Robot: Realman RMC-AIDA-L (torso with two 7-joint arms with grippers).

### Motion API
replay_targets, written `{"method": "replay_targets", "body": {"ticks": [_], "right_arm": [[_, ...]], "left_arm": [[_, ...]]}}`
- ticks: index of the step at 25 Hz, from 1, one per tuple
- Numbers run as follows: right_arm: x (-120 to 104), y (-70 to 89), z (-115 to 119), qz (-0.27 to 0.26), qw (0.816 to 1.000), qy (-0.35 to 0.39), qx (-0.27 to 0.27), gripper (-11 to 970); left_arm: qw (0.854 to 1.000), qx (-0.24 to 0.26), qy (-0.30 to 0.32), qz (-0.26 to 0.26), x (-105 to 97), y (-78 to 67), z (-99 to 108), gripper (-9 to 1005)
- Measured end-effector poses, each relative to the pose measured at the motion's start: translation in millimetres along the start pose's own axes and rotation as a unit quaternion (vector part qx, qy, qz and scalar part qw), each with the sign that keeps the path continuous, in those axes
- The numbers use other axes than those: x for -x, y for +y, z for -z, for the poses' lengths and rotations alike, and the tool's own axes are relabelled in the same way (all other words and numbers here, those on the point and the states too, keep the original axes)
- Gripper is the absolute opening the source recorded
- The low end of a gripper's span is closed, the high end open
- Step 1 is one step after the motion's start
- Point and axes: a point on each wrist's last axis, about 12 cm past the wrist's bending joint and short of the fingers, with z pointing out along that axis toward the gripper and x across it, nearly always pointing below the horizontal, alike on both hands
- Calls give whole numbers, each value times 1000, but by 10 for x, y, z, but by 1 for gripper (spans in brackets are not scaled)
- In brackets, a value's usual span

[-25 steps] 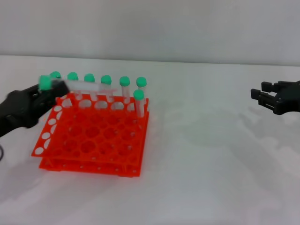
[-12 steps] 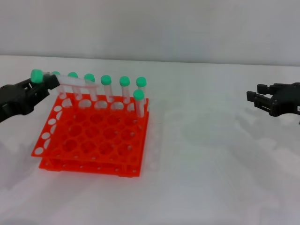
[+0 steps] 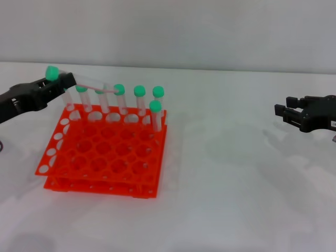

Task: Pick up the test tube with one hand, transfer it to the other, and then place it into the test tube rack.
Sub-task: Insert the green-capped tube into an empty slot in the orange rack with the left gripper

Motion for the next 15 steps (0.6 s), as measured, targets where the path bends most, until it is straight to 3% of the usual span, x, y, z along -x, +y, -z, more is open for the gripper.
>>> {"method": "replay_targets", "body": {"ticks": [8, 15], "right_arm": [[-14, -12, -37, -3, 1000, 3, 1, 373], [-25, -20, -66, -7, 1000, 6, 2, 376]], "left_arm": [[997, 34, 60, 24, 146, 37, -2, 250], [996, 33, 80, 23, 194, 34, -68, 254]]}}
